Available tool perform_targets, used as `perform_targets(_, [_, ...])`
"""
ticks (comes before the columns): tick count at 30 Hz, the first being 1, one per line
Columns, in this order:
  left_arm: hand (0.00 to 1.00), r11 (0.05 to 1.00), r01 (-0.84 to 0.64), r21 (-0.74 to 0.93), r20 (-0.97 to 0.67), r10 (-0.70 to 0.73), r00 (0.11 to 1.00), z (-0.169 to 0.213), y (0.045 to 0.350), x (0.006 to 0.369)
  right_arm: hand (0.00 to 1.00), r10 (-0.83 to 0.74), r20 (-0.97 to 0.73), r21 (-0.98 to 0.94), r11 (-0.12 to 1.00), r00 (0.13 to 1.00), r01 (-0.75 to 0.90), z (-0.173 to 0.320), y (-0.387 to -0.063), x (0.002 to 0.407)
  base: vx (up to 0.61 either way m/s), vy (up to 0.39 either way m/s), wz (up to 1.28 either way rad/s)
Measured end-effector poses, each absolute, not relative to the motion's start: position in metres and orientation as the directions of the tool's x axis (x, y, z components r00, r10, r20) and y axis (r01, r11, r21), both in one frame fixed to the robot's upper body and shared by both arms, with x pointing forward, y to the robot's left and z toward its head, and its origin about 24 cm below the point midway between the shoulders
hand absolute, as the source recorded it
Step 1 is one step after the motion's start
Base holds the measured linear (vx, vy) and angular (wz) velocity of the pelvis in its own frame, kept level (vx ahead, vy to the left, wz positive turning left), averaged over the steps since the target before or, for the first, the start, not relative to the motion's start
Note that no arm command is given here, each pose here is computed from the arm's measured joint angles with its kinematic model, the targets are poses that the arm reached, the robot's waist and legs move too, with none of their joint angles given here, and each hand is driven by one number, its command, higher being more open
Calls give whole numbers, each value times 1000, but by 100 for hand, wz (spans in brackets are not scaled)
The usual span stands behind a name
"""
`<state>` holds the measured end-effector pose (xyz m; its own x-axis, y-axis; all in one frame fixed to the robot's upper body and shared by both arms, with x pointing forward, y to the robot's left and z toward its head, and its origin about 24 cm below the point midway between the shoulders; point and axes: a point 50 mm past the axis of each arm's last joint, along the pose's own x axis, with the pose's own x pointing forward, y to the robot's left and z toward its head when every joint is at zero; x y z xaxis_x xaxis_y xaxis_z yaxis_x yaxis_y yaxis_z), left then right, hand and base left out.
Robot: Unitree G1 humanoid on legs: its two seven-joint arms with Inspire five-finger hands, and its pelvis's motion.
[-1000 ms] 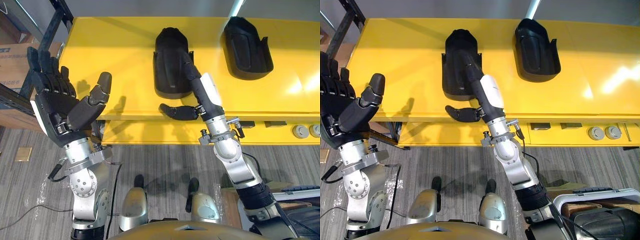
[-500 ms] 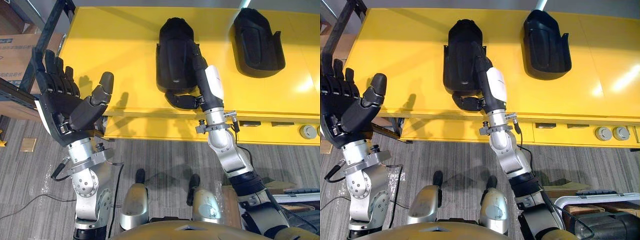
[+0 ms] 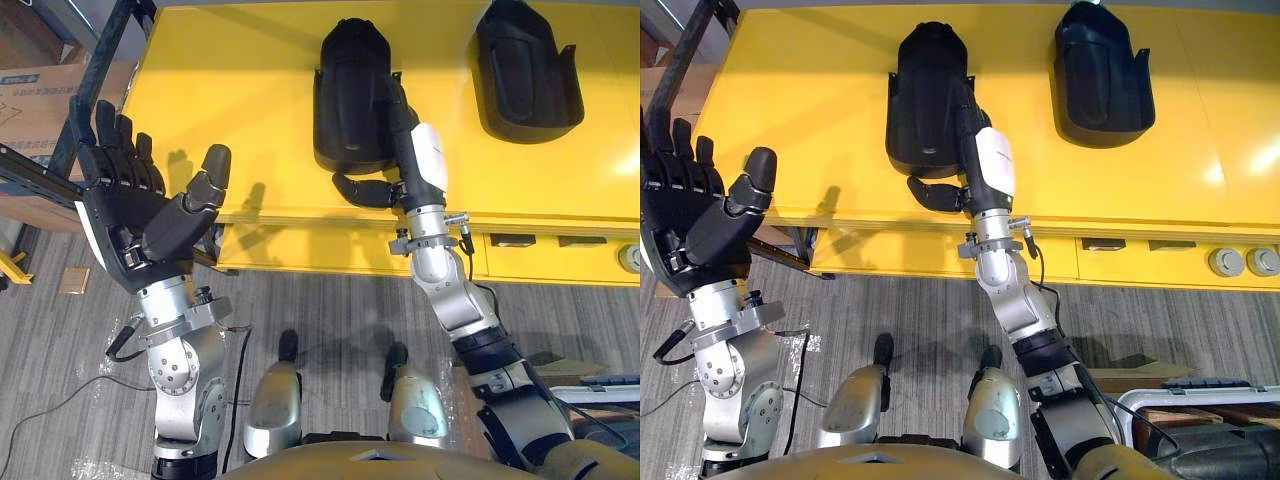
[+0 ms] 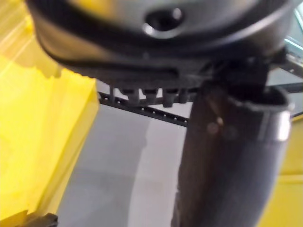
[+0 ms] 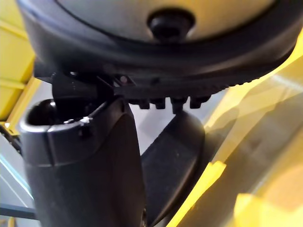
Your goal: Walk over and take three plastic housings, then place them on the shelf
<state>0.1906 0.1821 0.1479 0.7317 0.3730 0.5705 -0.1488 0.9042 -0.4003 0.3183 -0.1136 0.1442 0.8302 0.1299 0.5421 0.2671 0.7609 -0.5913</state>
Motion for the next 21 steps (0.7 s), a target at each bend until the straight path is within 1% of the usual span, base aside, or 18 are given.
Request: perform_targets(21, [100,899,-132,-417,562,370,740,146,182,190,100,58,557,-576,745,828,336,155,-119,341,-22,0,3])
